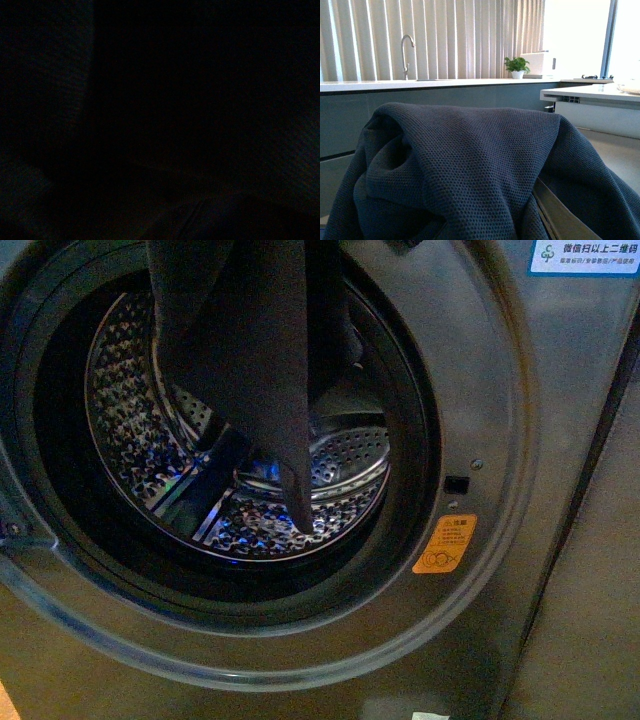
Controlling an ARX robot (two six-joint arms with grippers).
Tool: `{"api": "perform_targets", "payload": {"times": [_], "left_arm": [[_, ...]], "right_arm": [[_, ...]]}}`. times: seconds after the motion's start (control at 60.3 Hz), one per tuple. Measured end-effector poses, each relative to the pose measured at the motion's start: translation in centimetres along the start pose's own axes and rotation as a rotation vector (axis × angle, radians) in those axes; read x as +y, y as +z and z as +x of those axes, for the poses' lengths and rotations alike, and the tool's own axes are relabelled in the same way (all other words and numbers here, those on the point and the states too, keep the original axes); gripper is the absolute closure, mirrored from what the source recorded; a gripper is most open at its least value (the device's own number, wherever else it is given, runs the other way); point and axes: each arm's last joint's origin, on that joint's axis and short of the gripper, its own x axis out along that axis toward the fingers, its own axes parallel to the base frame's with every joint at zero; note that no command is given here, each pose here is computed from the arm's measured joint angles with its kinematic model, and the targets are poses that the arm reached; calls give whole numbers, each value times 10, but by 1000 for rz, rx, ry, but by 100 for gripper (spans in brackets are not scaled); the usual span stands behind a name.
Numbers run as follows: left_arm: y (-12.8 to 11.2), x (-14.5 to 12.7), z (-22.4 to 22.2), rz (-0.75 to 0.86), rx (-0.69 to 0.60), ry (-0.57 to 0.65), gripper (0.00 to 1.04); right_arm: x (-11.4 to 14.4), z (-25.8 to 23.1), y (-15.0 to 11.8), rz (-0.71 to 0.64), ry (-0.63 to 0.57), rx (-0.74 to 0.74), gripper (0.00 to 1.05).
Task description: Put clothes into washing machine
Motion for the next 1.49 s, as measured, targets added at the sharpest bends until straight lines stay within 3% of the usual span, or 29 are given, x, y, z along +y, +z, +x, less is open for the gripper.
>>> {"api": "perform_targets", "payload": {"times": [0.68,1.011,1.293,1.492], "left_arm": [[24,-20,23,-78,-296,96,7],[26,-18,18,-63,-300,100,51],[31,5,4,-55,-323,200,91],[30,14,-8,-63,-332,233,95]], "right_arm": [[0,-3,5,-1,5,-15,91],[0,-3,6,-1,5,-17,90],[0,-3,5,-1,5,-16,47],[0,-3,5,-1,4,-16,19]]}}
